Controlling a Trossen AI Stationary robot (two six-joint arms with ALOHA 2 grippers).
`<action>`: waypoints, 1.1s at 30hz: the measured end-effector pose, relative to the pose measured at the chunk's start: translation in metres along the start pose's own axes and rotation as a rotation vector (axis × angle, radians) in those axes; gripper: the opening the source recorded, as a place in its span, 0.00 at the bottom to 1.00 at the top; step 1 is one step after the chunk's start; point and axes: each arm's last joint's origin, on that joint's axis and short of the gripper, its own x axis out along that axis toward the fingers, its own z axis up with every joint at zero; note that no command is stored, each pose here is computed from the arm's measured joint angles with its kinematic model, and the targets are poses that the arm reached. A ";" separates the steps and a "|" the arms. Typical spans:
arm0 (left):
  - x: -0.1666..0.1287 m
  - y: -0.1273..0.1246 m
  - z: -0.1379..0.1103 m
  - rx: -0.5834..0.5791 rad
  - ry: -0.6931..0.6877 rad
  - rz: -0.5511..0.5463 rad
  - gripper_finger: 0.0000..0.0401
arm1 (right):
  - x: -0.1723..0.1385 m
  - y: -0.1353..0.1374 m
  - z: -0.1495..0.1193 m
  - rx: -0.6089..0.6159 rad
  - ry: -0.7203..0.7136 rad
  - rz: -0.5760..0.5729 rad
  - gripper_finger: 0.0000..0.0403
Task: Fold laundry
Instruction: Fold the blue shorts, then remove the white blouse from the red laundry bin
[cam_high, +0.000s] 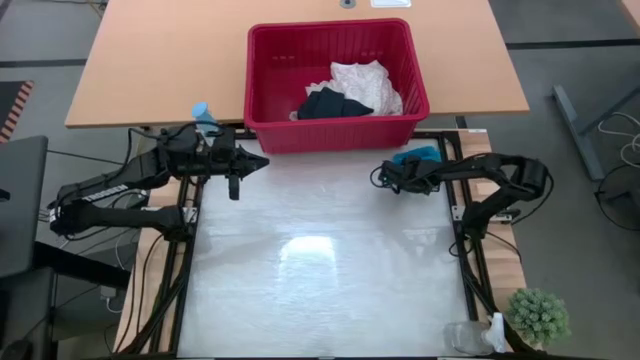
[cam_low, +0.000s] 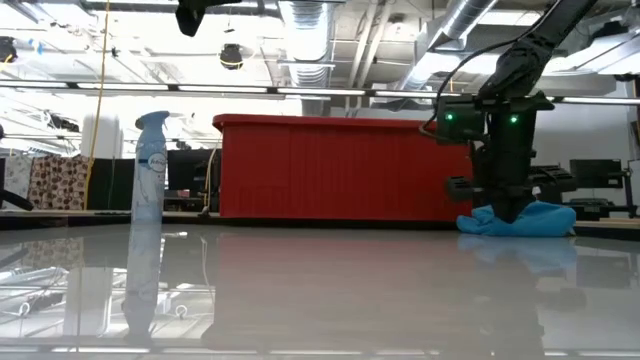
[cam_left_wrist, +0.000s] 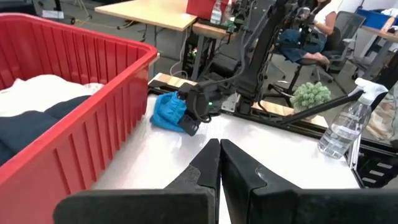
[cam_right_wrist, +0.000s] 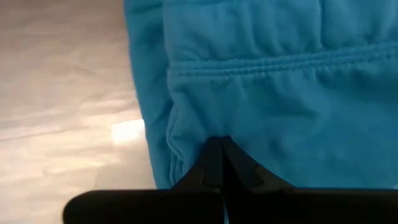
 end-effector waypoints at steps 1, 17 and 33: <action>0.000 0.000 0.000 0.003 -0.002 0.000 0.00 | -0.001 -0.002 0.004 0.005 -0.002 0.002 0.05; -0.002 0.001 0.001 -0.025 -0.018 0.046 0.00 | -0.062 -0.015 0.014 -0.041 -0.074 0.308 0.05; -0.007 0.013 0.012 -0.162 -0.228 0.522 0.00 | -0.200 -0.018 0.054 -0.172 -0.451 0.663 0.05</action>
